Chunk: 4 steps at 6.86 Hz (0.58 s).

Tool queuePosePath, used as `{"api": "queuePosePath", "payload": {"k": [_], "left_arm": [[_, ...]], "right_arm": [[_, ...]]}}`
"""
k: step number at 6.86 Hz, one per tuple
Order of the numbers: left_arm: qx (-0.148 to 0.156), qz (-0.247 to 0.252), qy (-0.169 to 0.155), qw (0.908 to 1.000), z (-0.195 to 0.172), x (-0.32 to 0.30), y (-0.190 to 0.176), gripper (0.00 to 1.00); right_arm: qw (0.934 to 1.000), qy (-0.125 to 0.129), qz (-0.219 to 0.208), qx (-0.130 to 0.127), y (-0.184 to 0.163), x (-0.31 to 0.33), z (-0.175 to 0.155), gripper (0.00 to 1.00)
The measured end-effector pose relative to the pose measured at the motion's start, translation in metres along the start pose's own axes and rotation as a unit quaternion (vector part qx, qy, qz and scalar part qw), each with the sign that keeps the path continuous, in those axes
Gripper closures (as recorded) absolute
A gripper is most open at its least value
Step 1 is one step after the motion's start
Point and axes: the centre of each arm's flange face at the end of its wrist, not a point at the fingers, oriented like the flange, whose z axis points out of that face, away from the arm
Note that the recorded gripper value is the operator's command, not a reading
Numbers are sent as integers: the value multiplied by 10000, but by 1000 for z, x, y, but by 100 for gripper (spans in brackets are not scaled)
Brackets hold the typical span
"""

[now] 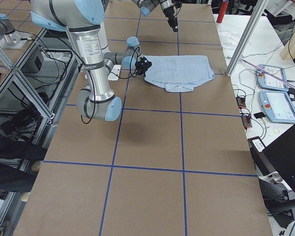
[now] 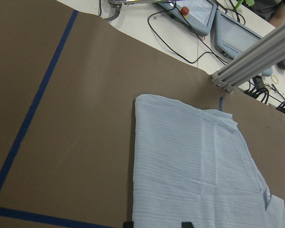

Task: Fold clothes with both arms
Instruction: 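Grasp the shirt's other near corner with the left gripper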

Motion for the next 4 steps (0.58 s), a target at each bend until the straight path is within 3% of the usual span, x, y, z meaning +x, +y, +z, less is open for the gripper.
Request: {"api": "queuePosePath", "payload": {"k": [2, 4], "left_arm": [[-533, -562, -77, 9970, 8, -13, 83, 4], [-540, -740, -367, 9951, 33, -36, 160, 1]], "right_arm": [[10000, 37, -14, -39, 6, 5, -3, 100], [10000, 32, -19, -56, 6, 8, -7, 100]]}}
